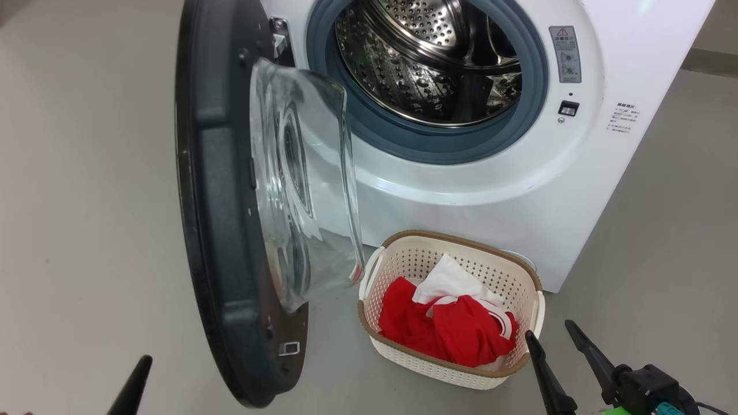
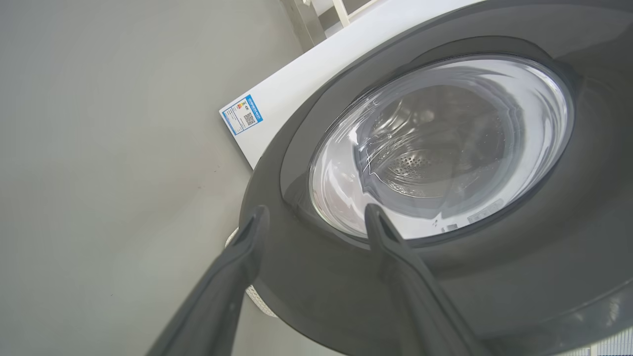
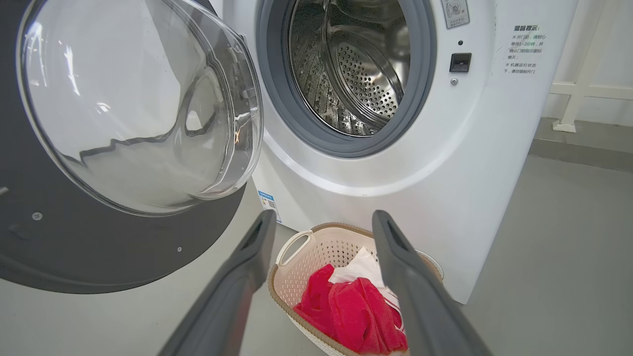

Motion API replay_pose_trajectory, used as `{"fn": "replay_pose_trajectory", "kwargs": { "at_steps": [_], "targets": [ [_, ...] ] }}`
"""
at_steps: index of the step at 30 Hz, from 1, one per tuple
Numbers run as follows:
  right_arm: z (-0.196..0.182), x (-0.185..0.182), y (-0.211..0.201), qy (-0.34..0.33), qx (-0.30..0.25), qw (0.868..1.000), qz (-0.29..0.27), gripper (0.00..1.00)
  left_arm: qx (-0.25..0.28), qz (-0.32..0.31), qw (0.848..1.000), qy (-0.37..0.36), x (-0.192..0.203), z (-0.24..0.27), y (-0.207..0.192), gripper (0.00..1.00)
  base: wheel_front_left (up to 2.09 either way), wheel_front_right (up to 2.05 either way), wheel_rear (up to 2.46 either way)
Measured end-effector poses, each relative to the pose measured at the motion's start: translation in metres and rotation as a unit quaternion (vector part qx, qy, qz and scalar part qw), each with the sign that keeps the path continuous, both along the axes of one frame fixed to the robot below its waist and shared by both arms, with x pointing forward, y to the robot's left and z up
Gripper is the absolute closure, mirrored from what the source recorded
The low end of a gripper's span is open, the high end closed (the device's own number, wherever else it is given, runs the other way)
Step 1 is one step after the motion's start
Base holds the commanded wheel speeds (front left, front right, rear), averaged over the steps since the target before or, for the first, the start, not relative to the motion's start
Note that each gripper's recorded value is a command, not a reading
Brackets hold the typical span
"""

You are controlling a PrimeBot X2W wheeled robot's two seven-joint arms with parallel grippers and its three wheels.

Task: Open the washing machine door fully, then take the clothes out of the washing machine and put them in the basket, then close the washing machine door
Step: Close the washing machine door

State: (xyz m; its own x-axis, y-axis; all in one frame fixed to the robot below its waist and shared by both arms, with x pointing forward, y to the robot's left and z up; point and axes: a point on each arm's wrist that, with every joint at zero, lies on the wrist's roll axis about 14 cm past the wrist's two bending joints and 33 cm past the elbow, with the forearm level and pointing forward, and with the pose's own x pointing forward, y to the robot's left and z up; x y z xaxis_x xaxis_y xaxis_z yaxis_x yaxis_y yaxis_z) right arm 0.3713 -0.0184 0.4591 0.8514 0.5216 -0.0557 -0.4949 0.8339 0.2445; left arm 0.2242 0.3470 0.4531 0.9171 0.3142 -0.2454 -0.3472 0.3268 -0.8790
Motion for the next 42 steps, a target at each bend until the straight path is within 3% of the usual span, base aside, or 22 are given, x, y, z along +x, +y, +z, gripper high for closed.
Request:
{"fn": "replay_pose_trajectory", "kwargs": {
  "at_steps": [9, 14, 18, 24, 29, 31, 42],
  "targets": [
    [-0.005, 0.002, -0.004, 0.007, 0.0, 1.0, -0.007, 0.0, 0.105, 0.029, 0.994, 0.008, 0.007, -0.006, -0.014, 0.0, 0.0, 0.0, 0.0],
    [-0.006, 0.005, -0.009, 0.01, 0.003, 1.0, -0.018, 0.0, 0.178, 0.014, 0.982, 0.058, -0.002, -0.025, -0.013, 0.0, 0.0, 0.0, 0.0],
    [-0.005, 0.005, -0.009, 0.009, 0.005, 1.0, -0.021, 0.0, 0.266, 0.031, 0.96, 0.078, -0.008, -0.015, 0.007, 0.0, 0.0, 0.0, 0.0],
    [-0.006, 0.007, -0.01, 0.011, 0.006, 1.0, -0.023, 0.0, 0.39, -0.004, 0.915, 0.1, -0.001, -0.002, -0.009, 0.0, 0.0, 0.0, 0.0],
    [-0.002, 0.012, -0.011, 0.005, 0.009, 1.0, -0.029, 0.0, 0.457, -0.008, 0.882, 0.113, 0.001, 0.009, -0.014, 0.0, 0.0, 0.0, 0.0],
    [-0.001, 0.013, -0.013, 0.004, 0.009, 0.999, -0.031, 0.0, 0.467, -0.009, 0.877, 0.114, 0.002, 0.011, -0.018, 0.0, 0.0, 0.0, 0.0],
    [0.002, 0.012, -0.015, 0.0, 0.009, 0.999, -0.035, 0.0, 0.46, -0.012, 0.88, 0.114, 0.0, 0.006, -0.027, 0.0, 0.0, 0.0, 0.0]
  ]
}}
